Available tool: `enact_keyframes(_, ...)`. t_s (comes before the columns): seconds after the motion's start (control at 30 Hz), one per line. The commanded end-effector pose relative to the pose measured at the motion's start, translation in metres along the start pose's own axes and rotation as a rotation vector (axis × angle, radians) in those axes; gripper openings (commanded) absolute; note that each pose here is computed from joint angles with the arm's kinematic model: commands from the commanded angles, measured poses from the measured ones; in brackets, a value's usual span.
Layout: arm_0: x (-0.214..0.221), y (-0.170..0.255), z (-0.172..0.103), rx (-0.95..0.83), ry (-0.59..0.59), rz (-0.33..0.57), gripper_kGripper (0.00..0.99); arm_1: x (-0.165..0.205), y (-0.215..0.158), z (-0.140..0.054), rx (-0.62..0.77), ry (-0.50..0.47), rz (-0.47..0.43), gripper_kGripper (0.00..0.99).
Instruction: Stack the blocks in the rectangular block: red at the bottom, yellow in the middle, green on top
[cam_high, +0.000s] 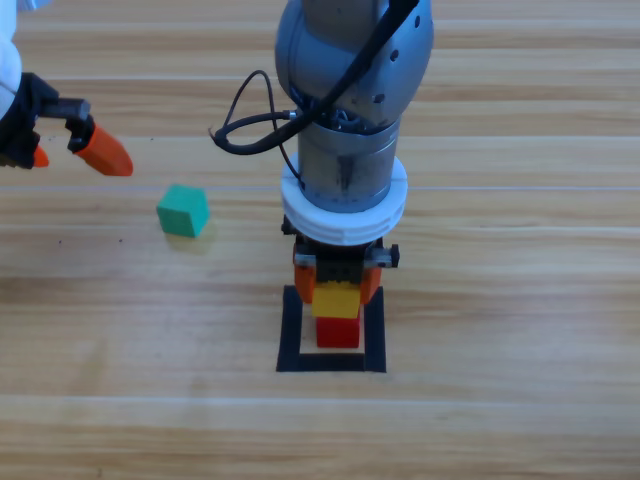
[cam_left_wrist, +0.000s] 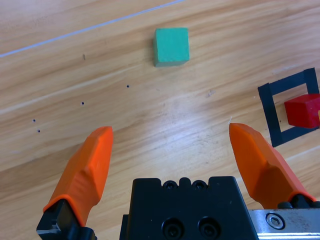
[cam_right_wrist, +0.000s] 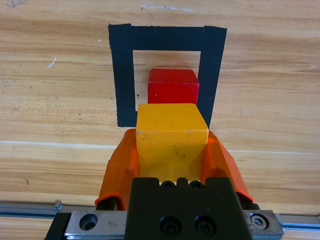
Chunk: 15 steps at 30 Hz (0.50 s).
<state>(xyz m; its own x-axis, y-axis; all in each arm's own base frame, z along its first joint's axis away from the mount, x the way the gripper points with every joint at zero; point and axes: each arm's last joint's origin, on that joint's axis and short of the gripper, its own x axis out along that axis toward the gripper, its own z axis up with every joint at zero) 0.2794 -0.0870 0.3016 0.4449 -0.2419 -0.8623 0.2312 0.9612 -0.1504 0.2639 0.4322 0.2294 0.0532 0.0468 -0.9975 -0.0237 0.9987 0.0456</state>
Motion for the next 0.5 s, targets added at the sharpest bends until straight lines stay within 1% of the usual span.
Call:
enact_keyframes(0.03, -0.0046, 0.0062, -0.0065, -0.032, -0.012, 0.004, 0.99, 0.0373, -0.0015, 0.0112, 0.022, 0.027, -0.076, 0.0)
enact_keyframes(0.5, -0.0029, 0.0068, -0.0087, -0.04, -0.019, 0.007, 0.99, 0.0442, -0.0059, 0.0189, 0.045, 0.031, -0.091, 0.0)
